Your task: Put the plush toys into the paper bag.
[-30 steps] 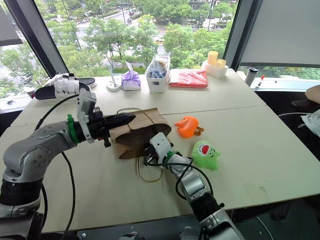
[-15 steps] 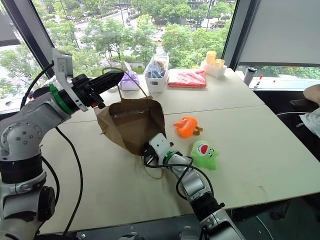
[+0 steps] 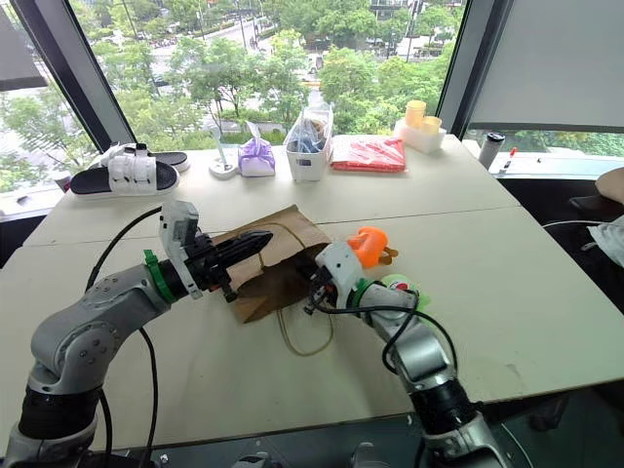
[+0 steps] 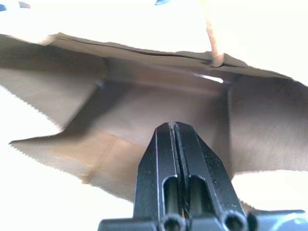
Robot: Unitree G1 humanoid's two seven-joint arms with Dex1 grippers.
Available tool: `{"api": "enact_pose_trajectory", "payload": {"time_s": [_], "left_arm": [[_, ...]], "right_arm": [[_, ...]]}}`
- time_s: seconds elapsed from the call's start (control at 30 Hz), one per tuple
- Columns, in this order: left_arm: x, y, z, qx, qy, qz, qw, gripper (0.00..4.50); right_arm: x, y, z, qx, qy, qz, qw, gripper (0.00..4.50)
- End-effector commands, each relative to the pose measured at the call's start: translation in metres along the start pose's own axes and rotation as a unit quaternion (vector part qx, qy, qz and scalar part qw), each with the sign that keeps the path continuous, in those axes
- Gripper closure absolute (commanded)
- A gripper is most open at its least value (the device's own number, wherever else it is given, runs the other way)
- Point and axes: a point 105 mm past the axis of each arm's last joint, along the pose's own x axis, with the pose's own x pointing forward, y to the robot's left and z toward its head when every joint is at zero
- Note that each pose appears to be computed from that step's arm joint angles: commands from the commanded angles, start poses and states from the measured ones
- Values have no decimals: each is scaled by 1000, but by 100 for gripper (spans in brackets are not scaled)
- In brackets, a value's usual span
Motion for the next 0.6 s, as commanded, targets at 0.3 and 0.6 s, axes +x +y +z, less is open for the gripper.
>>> {"api": "enact_pose_trajectory", "payload": {"time_s": [0.3,0.6], "left_arm": [[-2,-10,8,24,-15,-13,1000,450],[0,-8,10,34,-13,-10,999,450]], "right_arm": [[-95,-56,-7,-23,95,-58,994,2],[-108,-69,-63,-36,195,-85,976,2]]}}
